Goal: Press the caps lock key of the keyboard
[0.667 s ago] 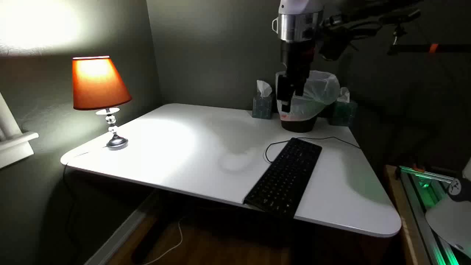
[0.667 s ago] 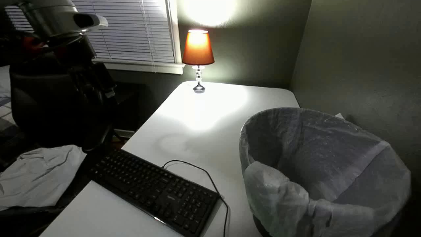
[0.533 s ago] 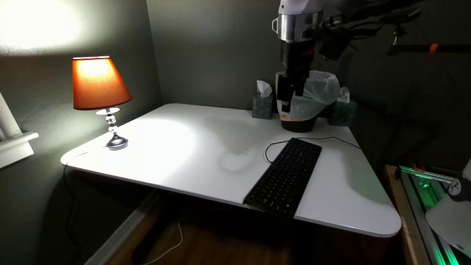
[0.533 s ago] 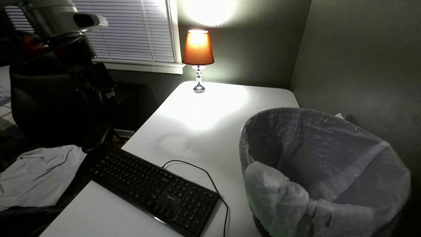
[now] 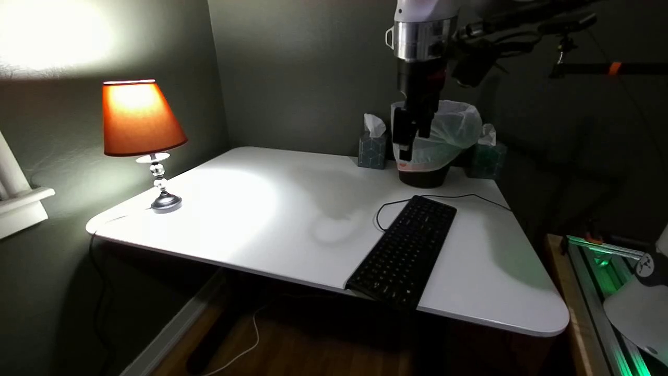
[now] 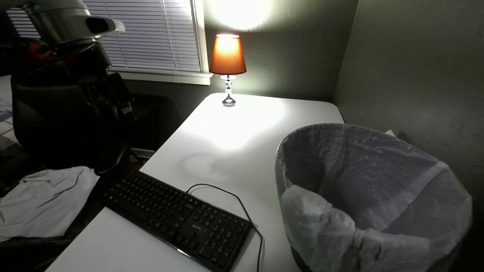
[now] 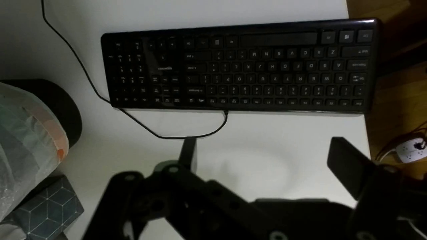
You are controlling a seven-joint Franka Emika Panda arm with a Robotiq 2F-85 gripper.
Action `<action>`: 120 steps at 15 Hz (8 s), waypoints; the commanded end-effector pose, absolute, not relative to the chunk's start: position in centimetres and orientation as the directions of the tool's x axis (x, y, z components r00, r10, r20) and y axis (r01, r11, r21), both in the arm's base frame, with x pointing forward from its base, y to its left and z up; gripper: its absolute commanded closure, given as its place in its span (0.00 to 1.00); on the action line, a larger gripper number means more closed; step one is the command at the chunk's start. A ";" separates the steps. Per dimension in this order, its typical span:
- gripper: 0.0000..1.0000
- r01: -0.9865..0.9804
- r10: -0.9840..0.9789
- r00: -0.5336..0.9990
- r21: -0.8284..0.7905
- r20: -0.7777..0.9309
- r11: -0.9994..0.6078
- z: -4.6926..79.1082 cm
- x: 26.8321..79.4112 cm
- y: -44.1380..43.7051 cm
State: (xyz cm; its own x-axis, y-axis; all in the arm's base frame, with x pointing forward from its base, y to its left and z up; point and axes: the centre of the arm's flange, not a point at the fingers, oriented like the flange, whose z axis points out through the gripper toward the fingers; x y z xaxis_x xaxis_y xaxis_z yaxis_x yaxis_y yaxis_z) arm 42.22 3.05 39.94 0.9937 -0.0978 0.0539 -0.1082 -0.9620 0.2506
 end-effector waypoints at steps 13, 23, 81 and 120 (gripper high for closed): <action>0.17 -0.105 -0.113 0.979 0.055 -0.172 -0.993 24.8 45.1 10.5; 0.95 -0.144 -0.149 0.962 0.038 -0.230 -0.989 21.3 46.4 11.7; 1.00 -0.327 -0.315 0.875 0.031 -0.367 -0.944 15.4 49.8 10.4; 0.00 -0.390 -0.418 0.890 0.172 -0.181 -0.905 22.9 47.4 11.8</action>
State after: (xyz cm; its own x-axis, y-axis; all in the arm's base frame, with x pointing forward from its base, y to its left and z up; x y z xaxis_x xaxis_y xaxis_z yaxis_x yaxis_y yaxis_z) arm 49.18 11.62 21.36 0.8956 -0.3933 -0.2077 -0.3723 -0.9184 0.1341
